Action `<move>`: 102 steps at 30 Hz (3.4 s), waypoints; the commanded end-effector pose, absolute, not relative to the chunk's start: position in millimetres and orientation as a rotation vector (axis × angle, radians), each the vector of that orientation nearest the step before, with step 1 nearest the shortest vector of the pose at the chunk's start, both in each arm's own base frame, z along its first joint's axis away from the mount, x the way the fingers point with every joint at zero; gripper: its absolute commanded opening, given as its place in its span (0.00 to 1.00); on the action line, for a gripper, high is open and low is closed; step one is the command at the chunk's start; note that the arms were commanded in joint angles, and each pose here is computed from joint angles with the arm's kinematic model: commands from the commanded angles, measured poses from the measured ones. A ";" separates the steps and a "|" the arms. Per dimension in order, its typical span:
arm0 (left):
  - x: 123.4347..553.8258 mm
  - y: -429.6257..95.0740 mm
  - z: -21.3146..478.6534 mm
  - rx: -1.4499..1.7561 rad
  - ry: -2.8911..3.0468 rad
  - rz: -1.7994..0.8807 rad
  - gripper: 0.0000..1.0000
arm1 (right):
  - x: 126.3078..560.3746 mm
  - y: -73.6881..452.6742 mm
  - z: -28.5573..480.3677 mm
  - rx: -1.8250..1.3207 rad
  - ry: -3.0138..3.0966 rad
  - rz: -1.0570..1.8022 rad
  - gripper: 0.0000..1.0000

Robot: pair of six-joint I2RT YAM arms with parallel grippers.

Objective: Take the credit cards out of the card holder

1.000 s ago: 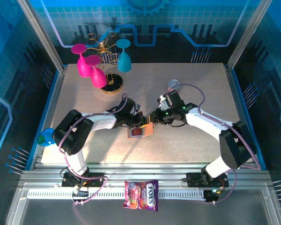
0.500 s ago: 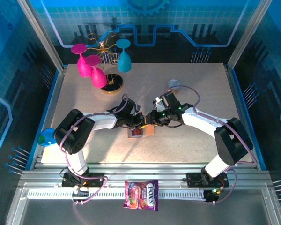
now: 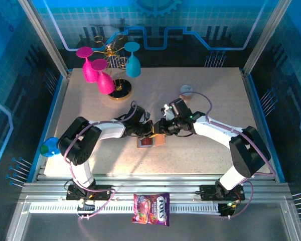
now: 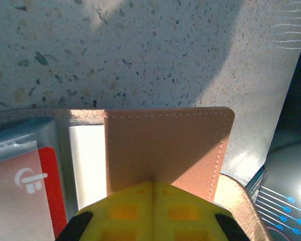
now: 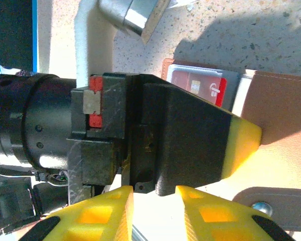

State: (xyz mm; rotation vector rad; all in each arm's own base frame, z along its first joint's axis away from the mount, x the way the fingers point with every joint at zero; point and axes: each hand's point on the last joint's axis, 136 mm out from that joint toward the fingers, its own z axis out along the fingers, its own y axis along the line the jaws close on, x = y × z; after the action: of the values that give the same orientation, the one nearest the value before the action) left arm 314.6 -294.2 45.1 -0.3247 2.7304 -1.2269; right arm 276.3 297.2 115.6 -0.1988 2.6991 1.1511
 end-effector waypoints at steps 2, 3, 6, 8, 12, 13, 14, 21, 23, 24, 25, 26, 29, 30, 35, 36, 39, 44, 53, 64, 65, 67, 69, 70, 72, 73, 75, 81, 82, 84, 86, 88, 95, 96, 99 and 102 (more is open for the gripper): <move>312.7 -300.3 44.6 -0.311 2.742 -1.256 0.00 | 273.3 309.1 132.6 -0.296 2.651 1.192 0.29; 313.1 -300.6 45.1 -0.310 2.741 -1.257 0.00 | 273.1 306.7 128.8 -0.282 2.670 1.170 0.29; 312.9 -300.2 45.5 -0.311 2.742 -1.254 0.00 | 273.0 294.0 111.4 -0.229 2.756 1.046 0.27; 313.1 -299.2 46.5 -0.310 2.739 -1.250 0.00 | 273.3 286.6 105.1 -0.220 2.790 0.963 0.26; 311.4 -298.4 45.3 -0.312 2.744 -1.248 0.01 | 274.5 271.5 99.4 -0.250 2.835 0.770 0.25; 311.4 -298.4 45.6 -0.312 2.744 -1.248 0.00 | 274.7 268.3 98.5 -0.263 2.845 0.727 0.25; 311.6 -298.5 46.1 -0.312 2.742 -1.247 0.00 | 275.6 265.7 98.5 -0.271 2.848 0.697 0.25; 312.0 -298.1 48.8 -0.313 2.735 -1.249 0.00 | 277.6 249.0 91.8 -0.303 2.888 0.515 0.25; 311.9 -297.8 49.1 -0.313 2.735 -1.247 0.00 | 277.8 246.6 90.2 -0.313 2.893 0.483 0.25; 311.4 -297.9 49.5 -0.311 2.735 -1.248 0.01 | 277.7 246.2 89.6 -0.318 2.895 0.473 0.25; 312.0 -297.7 50.1 -0.313 2.732 -1.248 0.01 | 277.7 246.5 89.4 -0.319 2.897 0.474 0.26; 311.0 -297.6 49.8 -0.314 2.735 -1.248 0.01 | 277.1 248.0 89.2 -0.324 2.898 0.488 0.27; 311.2 -297.2 52.6 -0.311 2.728 -1.248 0.00 | 273.4 254.3 86.0 -0.328 2.902 0.546 0.30; 311.2 -296.9 52.8 -0.310 2.728 -1.246 0.00 | 272.0 255.4 83.4 -0.325 2.907 0.560 0.31; 311.9 -296.4 61.4 -0.302 2.709 -1.248 0.00 | 269.5 250.0 66.2 -0.294 2.940 0.519 0.32; 311.7 -295.9 63.7 -0.301 2.703 -1.248 0.00 | 269.6 248.8 63.0 -0.290 2.945 0.508 0.32; 311.4 -293.1 70.4 -0.298 2.689 -1.241 0.00 | 269.3 246.4 55.2 -0.286 2.957 0.484 0.32; 308.6 -284.5 78.8 -0.278 2.684 -1.186 0.01 | 266.8 242.6 43.8 -0.284 2.980 0.454 0.32; 292.2 -259.0 61.7 -0.246 2.778 -0.993 0.01 | 263.7 233.2 27.0 -0.279 3.013 0.375 0.32; 276.3 -239.4 31.9 -0.279 2.870 -0.872 0.01 | 259.8 224.2 14.2 -0.251 3.044 0.301 0.33; 276.1 -238.1 31.4 -0.280 2.871 -0.868 0.01 | 260.1 223.9 17.3 -0.248 3.038 0.303 0.34; 276.1 -236.1 31.1 -0.280 2.871 -0.862 0.01 | 260.9 223.7 25.1 -0.245 3.023 0.308 0.35; 276.4 -235.2 31.2 -0.278 2.869 -0.858 0.01 | 263.2 225.7 37.1 -0.244 2.999 0.330 0.35; 277.0 -234.4 30.7 -0.280 2.870 -0.855 0.01 | 264.0 227.3 43.8 -0.241 2.987 0.349 0.36; 277.1 -233.4 29.0 -0.282 2.873 -0.851 0.01 | 266.2 232.5 58.4 -0.242 2.958 0.398 0.37; 276.9 -233.2 28.3 -0.280 2.875 -0.848 0.01 | 267.0 236.0 66.0 -0.244 2.945 0.427 0.37; 277.0 -232.5 26.9 -0.280 2.876 -0.843 0.01 | 269.4 241.5 80.4 -0.244 2.919 0.474 0.37; 276.4 -230.4 25.8 -0.283 2.873 -0.839 0.01 | 273.4 269.9 117.4 -0.270 2.832 0.698 0.38; 276.6 -230.8 26.3 -0.283 2.871 -0.843 0.01 | 273.2 277.4 121.6 -0.277 2.820 0.755 0.38; 276.5 -229.7 25.9 -0.289 2.869 -0.843 0.01 | 272.1 292.0 127.1 -0.292 2.803 0.854 0.38; 276.4 -230.1 25.9 -0.293 2.867 -0.845 0.01 | 271.2 306.2 127.1 -0.300 2.798 0.936 0.36; 277.0 -230.2 27.1 -0.295 2.861 -0.851 0.01 | 270.8 315.2 121.9 -0.300 2.812 0.965 0.34; 277.1 -228.6 28.9 -0.330 2.849 -0.876 0.01 | 276.4 335.9 103.8 -0.335 2.841 0.971 0.32; 277.4 -228.6 29.2 -0.337 2.843 -0.883 0.01 | 277.0 335.3 98.3 -0.331 2.854 0.957 0.31; 278.2 -229.0 31.2 -0.350 2.830 -0.899 0.01 | 278.7 325.0 79.9 -0.317 2.906 0.844 0.30; 279.3 -229.3 35.1 -0.352 2.819 -0.906 0.01 | 280.8 309.6 69.9 -0.329 2.936 0.691 0.30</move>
State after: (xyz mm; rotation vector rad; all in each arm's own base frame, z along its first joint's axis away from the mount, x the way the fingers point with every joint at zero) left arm 279.8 -232.6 29.3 -0.3324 2.8359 -0.8953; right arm 279.4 319.5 74.6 -0.3033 2.9097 0.8244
